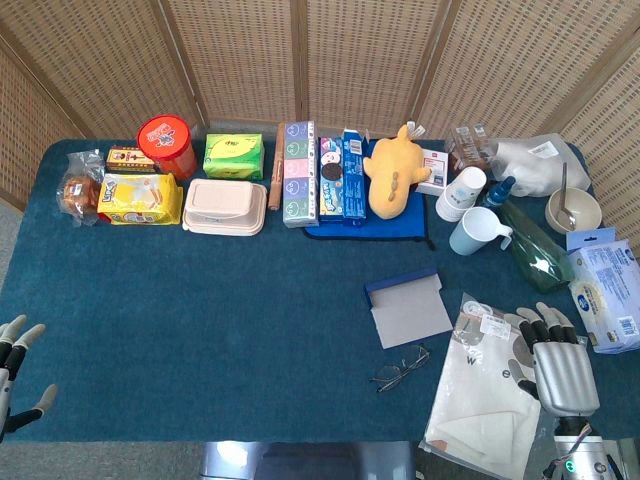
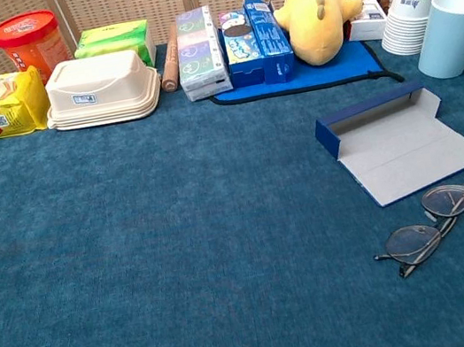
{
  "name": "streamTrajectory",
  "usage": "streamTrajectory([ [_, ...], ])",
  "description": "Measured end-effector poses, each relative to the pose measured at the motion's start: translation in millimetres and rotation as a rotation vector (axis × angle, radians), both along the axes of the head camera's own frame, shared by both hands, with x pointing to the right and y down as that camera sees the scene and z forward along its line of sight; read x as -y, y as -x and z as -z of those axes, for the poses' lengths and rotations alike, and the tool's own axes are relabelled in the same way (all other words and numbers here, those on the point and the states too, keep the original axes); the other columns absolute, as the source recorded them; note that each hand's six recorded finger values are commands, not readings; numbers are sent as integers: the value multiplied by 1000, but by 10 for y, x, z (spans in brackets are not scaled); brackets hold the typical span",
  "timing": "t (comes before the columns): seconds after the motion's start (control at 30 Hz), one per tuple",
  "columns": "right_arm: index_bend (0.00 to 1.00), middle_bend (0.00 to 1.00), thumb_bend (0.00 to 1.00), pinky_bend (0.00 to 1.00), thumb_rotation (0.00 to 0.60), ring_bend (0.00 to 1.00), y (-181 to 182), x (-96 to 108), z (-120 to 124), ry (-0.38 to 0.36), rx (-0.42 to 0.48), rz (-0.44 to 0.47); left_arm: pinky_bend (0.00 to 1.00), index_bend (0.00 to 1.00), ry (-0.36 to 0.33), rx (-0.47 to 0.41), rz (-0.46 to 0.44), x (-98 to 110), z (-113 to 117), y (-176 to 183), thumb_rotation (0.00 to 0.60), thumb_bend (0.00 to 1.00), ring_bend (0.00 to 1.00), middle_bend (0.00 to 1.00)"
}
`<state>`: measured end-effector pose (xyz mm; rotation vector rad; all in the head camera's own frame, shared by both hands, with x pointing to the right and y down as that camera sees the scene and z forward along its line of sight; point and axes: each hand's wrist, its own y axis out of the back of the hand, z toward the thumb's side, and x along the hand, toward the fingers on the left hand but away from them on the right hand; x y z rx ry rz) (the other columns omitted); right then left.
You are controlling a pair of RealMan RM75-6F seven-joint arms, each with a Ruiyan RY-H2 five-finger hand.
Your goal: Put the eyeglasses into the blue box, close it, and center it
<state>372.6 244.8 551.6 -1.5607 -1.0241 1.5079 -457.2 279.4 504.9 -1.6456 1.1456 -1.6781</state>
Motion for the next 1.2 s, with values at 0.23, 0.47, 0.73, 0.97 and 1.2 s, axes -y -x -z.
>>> streamTrajectory([
  [0.23, 263, 229, 286, 163, 600, 123, 36, -8, -32, 10, 13, 15, 0, 125, -3, -6, -5, 6, 9, -30, 600, 283, 0, 38],
  [0.47, 266, 230, 286, 234, 600, 140, 162, -48, -73, 20, 51, 65, 0, 124, -26, 10, -23, 57, 91, -39, 600, 283, 0, 38],
  [0.73, 270, 230, 285, 237, 600, 141, 512, -160, -252, 72, 118, 174, 0, 124, -34, -16, -46, 180, 97, -98, 600, 283, 0, 38],
  [0.97, 274, 232, 284, 237, 600, 144, 799, -205, -453, 96, 127, 268, 0, 124, -28, -36, -70, 282, 57, -159, 600, 283, 0, 37],
  [1.2, 274, 232, 286, 236, 600, 145, 1041, -226, -683, 108, 100, 356, 0, 124, -39, -44, -89, 372, 74, -181, 600, 283, 0, 37],
])
